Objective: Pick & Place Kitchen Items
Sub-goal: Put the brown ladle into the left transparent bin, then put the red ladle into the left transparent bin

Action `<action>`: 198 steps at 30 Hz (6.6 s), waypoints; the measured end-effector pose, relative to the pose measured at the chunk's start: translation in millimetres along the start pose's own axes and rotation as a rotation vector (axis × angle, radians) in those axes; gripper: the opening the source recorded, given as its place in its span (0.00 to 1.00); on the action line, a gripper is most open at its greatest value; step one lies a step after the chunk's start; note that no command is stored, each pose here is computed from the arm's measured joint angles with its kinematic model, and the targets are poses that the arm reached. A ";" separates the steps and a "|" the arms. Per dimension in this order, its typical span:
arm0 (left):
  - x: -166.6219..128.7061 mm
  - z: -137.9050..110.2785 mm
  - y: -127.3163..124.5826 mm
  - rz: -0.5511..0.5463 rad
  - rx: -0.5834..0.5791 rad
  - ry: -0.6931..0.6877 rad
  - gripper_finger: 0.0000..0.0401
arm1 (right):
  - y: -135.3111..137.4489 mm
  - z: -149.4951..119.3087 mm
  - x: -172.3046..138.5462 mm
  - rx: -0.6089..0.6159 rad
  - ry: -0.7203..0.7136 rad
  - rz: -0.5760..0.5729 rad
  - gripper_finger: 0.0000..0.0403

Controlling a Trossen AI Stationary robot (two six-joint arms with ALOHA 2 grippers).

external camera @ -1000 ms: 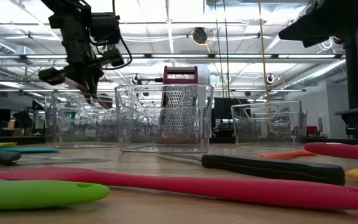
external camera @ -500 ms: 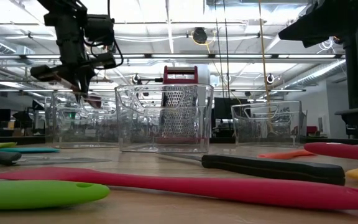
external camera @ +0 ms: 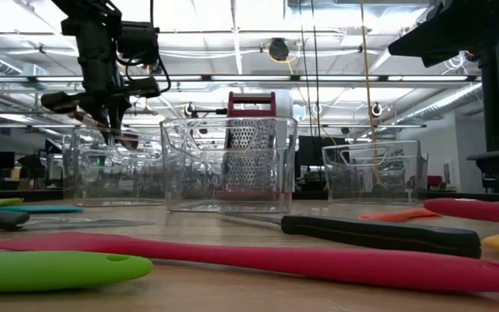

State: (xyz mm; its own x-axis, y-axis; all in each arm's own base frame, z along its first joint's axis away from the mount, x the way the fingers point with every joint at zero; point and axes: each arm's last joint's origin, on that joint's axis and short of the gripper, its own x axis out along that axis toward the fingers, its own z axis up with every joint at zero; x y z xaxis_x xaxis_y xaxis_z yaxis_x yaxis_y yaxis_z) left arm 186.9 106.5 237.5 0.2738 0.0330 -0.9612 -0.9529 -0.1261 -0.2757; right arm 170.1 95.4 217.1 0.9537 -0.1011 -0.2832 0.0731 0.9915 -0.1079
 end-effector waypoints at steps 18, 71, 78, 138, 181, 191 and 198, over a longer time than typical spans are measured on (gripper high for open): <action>48.4 12.0 -12.1 0.156 0.036 0.059 0.02 | -0.2 -1.0 0.0 0.005 0.009 -0.001 0.00; -4.4 -7.1 -11.7 -0.124 0.201 -0.025 0.29 | -0.2 -1.2 -0.1 0.022 0.011 -0.002 0.00; -39.6 -39.5 -3.2 -0.284 0.289 -0.039 0.29 | -0.2 -1.2 -0.1 0.022 0.011 -0.001 0.00; -8.3 -133.0 63.5 -0.989 1.345 -0.525 0.03 | 66.5 -0.2 66.5 -0.560 0.233 0.413 0.00; -5.6 -130.9 68.2 -0.935 1.360 -0.593 0.02 | 89.5 -38.3 71.5 -1.047 0.446 0.596 0.40; -5.6 -130.5 68.1 -0.928 1.353 -0.605 0.05 | 92.3 -53.4 79.2 -1.221 0.466 0.596 0.40; -5.6 -130.5 68.1 -0.927 1.353 -0.604 0.06 | 94.9 -52.9 82.3 -1.325 0.422 0.535 0.40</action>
State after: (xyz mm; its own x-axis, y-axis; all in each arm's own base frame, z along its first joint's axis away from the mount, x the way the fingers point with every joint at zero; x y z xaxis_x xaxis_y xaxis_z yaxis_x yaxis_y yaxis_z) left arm 137.5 -31.6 224.5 0.9606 -0.0183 -0.2773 -0.0369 0.9806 -0.1926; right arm 240.1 176.8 133.2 0.6120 -0.0038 -0.7909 -0.7819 0.1477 -0.6057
